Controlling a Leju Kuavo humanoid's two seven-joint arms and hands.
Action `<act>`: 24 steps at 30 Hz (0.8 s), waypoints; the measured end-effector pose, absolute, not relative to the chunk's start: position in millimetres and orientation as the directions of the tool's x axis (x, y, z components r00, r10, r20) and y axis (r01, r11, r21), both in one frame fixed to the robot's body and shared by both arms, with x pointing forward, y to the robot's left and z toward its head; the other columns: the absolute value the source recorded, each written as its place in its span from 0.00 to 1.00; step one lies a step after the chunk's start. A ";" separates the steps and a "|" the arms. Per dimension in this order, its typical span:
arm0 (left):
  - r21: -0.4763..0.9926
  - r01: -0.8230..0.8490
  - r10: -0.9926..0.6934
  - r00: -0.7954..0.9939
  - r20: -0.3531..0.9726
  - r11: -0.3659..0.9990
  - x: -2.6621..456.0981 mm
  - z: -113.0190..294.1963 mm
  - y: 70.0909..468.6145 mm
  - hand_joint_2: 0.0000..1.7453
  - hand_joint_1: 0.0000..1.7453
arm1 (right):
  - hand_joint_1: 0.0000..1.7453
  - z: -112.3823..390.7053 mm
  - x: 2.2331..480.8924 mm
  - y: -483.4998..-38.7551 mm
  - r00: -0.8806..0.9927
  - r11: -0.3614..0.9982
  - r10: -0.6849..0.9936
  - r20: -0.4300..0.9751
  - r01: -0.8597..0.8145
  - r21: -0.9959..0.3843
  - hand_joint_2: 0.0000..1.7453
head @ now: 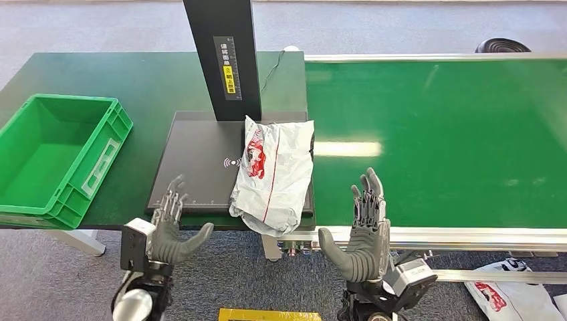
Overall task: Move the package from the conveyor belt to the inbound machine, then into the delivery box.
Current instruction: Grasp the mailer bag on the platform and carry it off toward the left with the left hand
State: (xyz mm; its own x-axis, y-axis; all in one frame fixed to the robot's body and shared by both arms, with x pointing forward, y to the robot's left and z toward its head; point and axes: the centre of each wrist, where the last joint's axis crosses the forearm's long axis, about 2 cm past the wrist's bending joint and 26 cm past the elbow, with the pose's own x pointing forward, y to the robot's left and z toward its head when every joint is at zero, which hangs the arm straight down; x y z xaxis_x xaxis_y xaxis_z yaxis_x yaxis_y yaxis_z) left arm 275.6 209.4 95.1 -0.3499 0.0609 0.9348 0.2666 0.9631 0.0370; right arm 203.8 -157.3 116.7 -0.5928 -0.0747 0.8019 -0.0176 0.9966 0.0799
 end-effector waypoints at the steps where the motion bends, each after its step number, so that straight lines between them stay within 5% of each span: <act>1: 0.099 0.271 0.010 -0.375 0.927 0.958 286.3 101.3 221.3 1.00 0.00 | 0.00 117.1 203.9 -157.0 -0.593 0.996 -0.079 0.801 -0.021 0.083 1.00; 16: 0.403 0.286 -0.230 -0.488 0.842 0.870 341.6 138.1 281.0 1.00 0.00 | 0.00 118.3 204.6 -157.2 -0.596 0.995 -0.094 0.798 -0.033 0.093 1.00; 24: 0.770 0.382 -0.493 -0.603 0.627 0.512 463.3 274.9 313.4 1.00 0.00 | 0.00 120.5 207.3 -157.7 -0.598 0.992 -0.119 0.793 -0.047 0.114 1.00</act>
